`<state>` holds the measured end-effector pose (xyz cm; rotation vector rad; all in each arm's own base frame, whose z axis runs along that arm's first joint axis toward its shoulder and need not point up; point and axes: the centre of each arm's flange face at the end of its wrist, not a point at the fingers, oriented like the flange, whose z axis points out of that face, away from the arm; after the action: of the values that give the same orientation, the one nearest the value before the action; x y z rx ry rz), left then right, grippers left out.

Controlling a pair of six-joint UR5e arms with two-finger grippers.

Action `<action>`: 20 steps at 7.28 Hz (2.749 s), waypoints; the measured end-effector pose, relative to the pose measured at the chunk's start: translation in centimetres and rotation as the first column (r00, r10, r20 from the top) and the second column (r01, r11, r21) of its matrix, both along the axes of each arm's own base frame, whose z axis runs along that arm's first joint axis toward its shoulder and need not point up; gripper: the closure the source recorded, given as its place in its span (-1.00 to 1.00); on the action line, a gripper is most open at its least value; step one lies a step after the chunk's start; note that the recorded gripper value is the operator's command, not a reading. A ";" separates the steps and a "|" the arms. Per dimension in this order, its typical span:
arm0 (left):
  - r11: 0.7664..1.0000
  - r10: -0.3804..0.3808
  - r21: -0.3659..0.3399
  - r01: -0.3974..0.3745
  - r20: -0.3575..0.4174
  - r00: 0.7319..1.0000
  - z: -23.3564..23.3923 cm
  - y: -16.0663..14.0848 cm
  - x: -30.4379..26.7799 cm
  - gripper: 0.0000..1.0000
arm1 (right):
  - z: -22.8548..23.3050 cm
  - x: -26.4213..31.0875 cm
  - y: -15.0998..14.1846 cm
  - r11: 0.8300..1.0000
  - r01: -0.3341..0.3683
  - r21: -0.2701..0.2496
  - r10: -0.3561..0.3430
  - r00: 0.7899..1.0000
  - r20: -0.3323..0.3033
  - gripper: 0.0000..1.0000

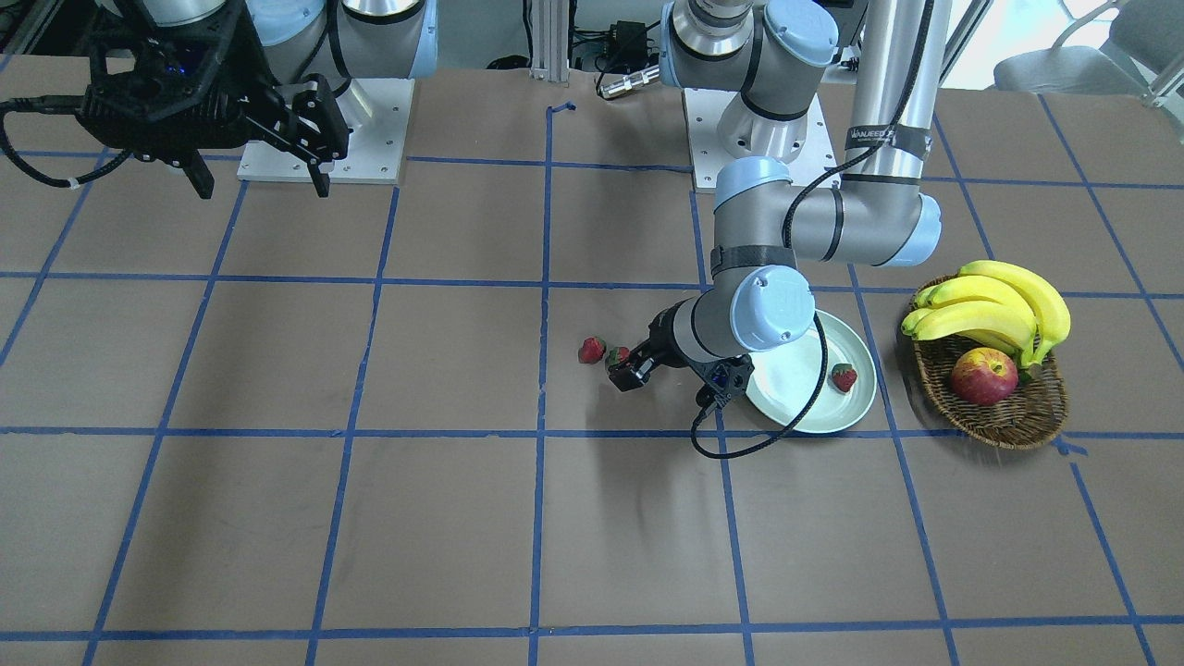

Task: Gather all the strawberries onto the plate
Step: 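Reach the left gripper back and grasp another strawberry, then carry the strawberry to the green plate and release it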

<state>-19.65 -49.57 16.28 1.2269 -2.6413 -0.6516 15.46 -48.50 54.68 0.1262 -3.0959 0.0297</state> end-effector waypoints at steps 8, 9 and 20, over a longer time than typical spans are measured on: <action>0.999 -0.010 -0.047 0.010 0.006 1.000 1.8 -1.7 0.2 1.00 | -0.2 0.4 0.0 1.000 -0.007 0.002 0.007 1.000 0.007 -1.00; 0.995 -0.055 -0.077 0.062 0.090 0.994 3.8 -3.3 1.3 1.00 | -0.2 0.4 0.0 1.000 -0.008 0.003 0.008 1.000 0.007 -1.00; 0.945 -0.326 0.069 0.318 0.181 0.928 6.2 -4.4 18.7 -1.00 | -0.5 0.5 -0.2 1.000 -0.010 0.007 0.010 1.000 0.006 -1.00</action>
<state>-1.00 -54.00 22.47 0.9084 -3.0411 -0.6633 15.93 -48.68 54.15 0.1416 -3.1019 0.0193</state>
